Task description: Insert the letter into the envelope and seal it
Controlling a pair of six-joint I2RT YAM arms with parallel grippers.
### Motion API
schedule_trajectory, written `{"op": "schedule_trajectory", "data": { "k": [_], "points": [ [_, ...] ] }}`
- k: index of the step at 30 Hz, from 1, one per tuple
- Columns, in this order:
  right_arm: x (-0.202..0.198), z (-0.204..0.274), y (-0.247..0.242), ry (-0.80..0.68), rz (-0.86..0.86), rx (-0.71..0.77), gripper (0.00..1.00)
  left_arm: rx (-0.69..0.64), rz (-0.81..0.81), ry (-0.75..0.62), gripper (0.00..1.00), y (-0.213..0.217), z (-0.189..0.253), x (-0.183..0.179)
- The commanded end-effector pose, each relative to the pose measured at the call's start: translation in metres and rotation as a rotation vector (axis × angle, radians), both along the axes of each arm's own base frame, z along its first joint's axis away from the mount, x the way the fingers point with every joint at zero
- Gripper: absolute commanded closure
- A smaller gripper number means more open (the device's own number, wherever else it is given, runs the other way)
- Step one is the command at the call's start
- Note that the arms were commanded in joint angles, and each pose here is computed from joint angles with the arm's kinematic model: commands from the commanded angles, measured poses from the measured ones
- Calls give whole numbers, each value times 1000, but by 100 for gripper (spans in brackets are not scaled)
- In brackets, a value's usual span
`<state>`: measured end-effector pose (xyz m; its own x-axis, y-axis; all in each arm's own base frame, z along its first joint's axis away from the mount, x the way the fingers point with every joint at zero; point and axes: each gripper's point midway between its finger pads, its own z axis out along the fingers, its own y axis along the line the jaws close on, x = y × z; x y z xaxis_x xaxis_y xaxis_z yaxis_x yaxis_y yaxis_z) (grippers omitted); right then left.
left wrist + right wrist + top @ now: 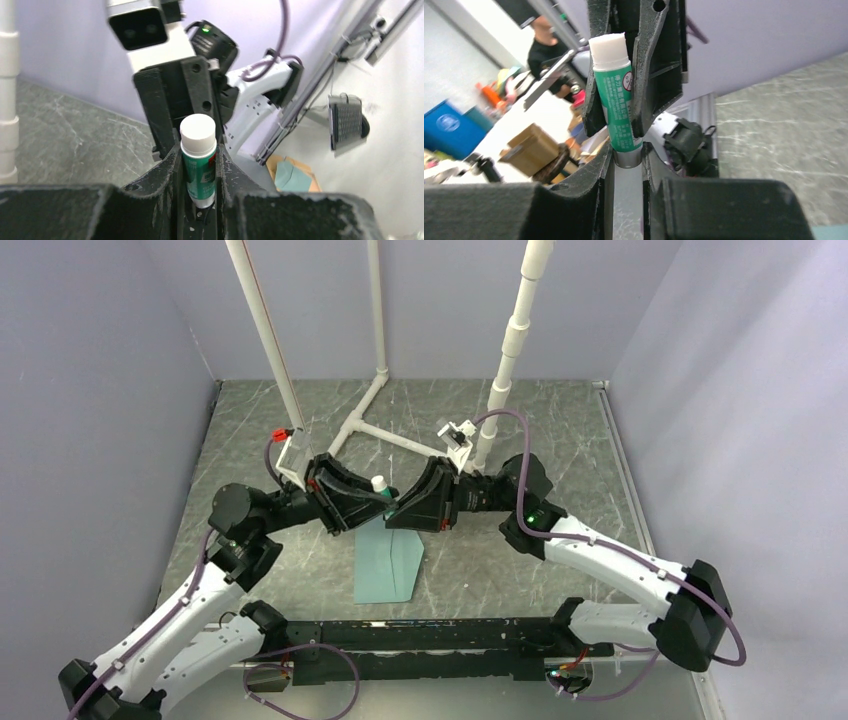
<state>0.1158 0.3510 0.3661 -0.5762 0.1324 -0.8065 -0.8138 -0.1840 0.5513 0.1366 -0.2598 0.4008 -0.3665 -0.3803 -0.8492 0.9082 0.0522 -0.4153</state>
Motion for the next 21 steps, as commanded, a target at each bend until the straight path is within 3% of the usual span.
{"op": "schedule_trajectory", "data": {
  "k": [1, 5, 6, 8, 11, 14, 21],
  "points": [
    [-54, 49, -31, -126, 276, 171, 100, 18, -103, -286, 97, 8, 11, -36],
    [-45, 45, -24, -132, 236, 108, 98, 7, -55, -286, 98, 11, 19, -32],
    [-23, 34, -14, -138, 120, 23, 78, -4, -12, -253, 98, 13, 22, -24],
    [24, 11, -9, -157, -163, -161, 48, -22, 108, -136, 98, 17, 25, -2],
    [56, -5, -19, -224, -355, -260, 32, -81, 254, 65, 98, 26, 19, 29],
    [60, -1, -22, -303, -396, -209, 27, -145, 271, 174, 98, 28, 12, 38],
    [62, 16, -28, -380, -453, -124, 29, -190, 270, 286, 98, 27, 11, 46]
  ]
}}
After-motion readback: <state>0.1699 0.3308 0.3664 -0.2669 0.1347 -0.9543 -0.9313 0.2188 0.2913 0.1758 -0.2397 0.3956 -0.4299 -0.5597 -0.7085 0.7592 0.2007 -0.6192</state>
